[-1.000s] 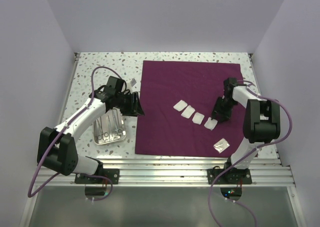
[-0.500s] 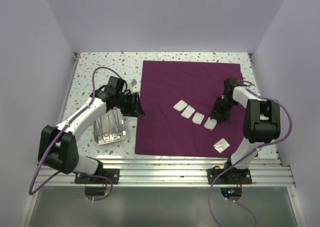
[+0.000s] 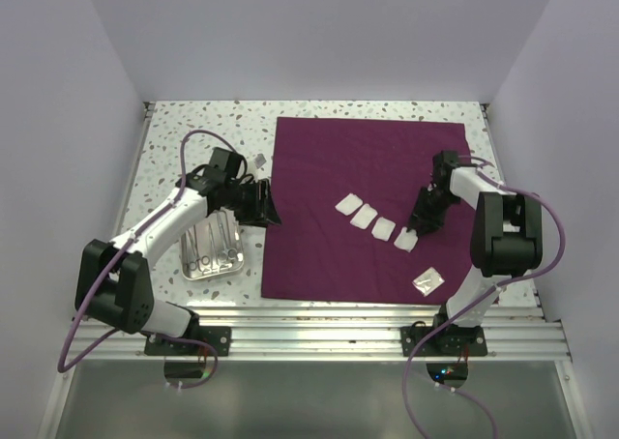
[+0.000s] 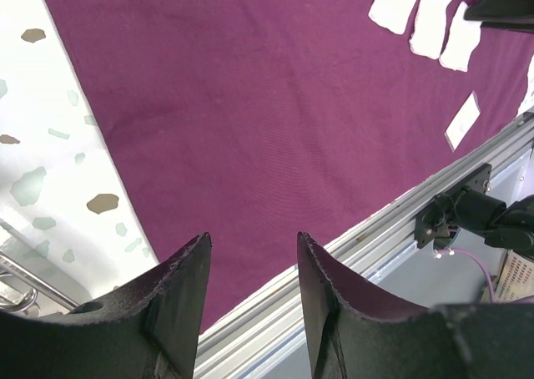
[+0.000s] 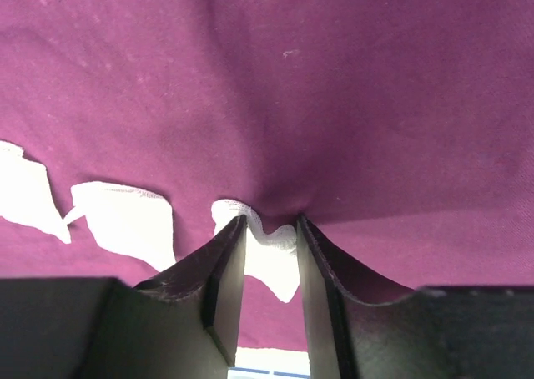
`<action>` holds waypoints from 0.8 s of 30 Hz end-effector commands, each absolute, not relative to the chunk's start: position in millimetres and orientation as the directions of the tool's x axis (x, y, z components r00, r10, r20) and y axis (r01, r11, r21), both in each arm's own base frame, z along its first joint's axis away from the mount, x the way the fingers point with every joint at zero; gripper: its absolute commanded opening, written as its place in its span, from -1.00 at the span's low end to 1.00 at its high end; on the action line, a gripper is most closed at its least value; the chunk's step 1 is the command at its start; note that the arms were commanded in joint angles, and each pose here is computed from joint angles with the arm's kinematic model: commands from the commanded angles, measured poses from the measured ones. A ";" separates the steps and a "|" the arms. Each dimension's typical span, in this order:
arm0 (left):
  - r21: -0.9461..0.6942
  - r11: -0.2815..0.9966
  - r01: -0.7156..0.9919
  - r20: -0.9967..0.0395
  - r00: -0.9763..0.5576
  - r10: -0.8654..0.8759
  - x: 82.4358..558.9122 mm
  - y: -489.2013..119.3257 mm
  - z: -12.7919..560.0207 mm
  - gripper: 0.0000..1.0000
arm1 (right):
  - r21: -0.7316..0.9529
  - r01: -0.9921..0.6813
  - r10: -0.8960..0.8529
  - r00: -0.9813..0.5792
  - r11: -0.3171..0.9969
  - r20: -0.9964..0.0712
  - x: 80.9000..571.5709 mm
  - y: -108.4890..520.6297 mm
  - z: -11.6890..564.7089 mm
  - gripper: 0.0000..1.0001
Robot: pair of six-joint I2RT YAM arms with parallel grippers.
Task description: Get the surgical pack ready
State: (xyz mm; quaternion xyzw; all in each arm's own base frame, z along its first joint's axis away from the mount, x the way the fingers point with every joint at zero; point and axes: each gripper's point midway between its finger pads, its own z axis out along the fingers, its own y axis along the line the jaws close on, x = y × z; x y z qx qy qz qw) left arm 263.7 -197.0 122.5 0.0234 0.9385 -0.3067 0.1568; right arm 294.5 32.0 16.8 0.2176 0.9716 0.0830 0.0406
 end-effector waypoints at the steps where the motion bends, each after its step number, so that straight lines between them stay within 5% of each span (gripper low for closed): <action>1: -0.589 0.789 0.174 -0.335 -0.941 -0.042 268.7 -205.0 130.9 -0.01 | 0.224 0.398 0.422 -0.904 0.889 -0.071 299.1 36.8 30.3 -0.37; 13: -0.591 0.788 0.171 -0.330 -0.943 -0.042 268.6 -206.7 128.8 -0.01 | 0.263 0.389 0.427 -0.898 0.883 -0.106 306.6 40.2 59.3 -1.00; 24: -0.595 0.785 0.172 -0.331 -0.942 -0.045 268.6 -208.3 128.1 -0.01 | 0.408 0.372 0.444 -0.891 0.833 -0.094 320.2 73.8 96.4 -1.00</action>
